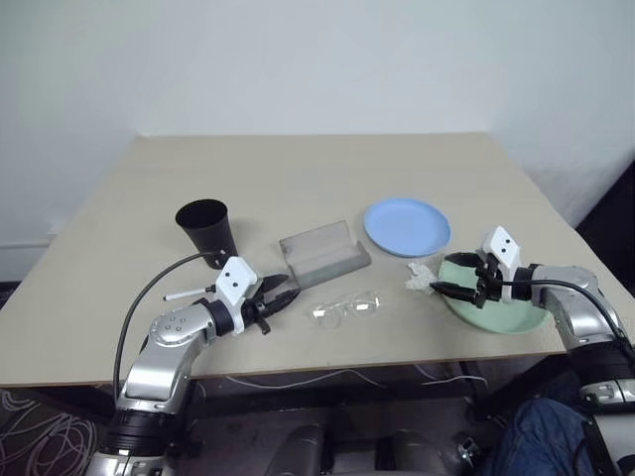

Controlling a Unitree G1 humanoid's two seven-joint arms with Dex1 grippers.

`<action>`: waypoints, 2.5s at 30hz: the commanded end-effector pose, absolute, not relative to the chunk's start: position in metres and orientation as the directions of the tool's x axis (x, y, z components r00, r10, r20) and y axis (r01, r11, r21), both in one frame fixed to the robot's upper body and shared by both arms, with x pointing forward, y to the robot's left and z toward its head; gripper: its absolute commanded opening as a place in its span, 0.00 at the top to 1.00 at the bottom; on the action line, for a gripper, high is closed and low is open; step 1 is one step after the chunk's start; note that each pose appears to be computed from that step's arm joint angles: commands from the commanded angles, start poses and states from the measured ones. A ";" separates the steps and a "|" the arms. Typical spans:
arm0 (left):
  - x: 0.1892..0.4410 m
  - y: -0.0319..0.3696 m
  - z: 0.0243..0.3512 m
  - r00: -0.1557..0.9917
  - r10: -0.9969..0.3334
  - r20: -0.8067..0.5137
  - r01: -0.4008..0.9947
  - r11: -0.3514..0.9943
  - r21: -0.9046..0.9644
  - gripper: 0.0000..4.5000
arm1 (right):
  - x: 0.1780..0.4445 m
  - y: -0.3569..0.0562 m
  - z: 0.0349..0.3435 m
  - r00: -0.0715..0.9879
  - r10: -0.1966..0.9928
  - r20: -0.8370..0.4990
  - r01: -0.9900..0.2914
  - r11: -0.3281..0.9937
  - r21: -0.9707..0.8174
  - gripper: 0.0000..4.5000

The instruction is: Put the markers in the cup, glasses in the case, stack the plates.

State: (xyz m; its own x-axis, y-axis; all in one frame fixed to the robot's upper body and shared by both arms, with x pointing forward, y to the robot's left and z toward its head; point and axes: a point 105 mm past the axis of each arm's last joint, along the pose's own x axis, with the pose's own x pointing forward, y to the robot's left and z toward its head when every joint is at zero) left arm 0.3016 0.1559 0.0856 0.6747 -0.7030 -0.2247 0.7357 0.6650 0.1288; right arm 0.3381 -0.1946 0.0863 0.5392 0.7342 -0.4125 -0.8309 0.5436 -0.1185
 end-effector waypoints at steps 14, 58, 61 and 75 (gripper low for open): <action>0.301 0.150 0.099 0.615 -0.764 -0.198 0.789 0.597 0.144 0.60 | 0.329 -0.196 0.115 0.691 0.630 -0.355 -0.700 0.706 -0.110 0.10; 0.298 0.115 0.110 0.526 -0.838 -0.148 0.851 0.517 0.096 0.61 | 0.346 -0.209 0.068 0.745 0.125 -0.655 -0.448 0.822 -0.352 0.98; 0.298 0.114 0.110 0.526 -0.838 -0.146 0.850 0.517 0.098 0.61 | 0.353 -0.215 0.069 0.758 0.087 -0.647 -0.422 0.821 -0.384 0.99; 0.302 0.113 0.111 0.528 -0.837 -0.146 0.849 0.517 0.108 0.61 | 0.417 -0.227 0.119 0.914 0.067 -0.400 -0.313 0.744 -0.590 0.99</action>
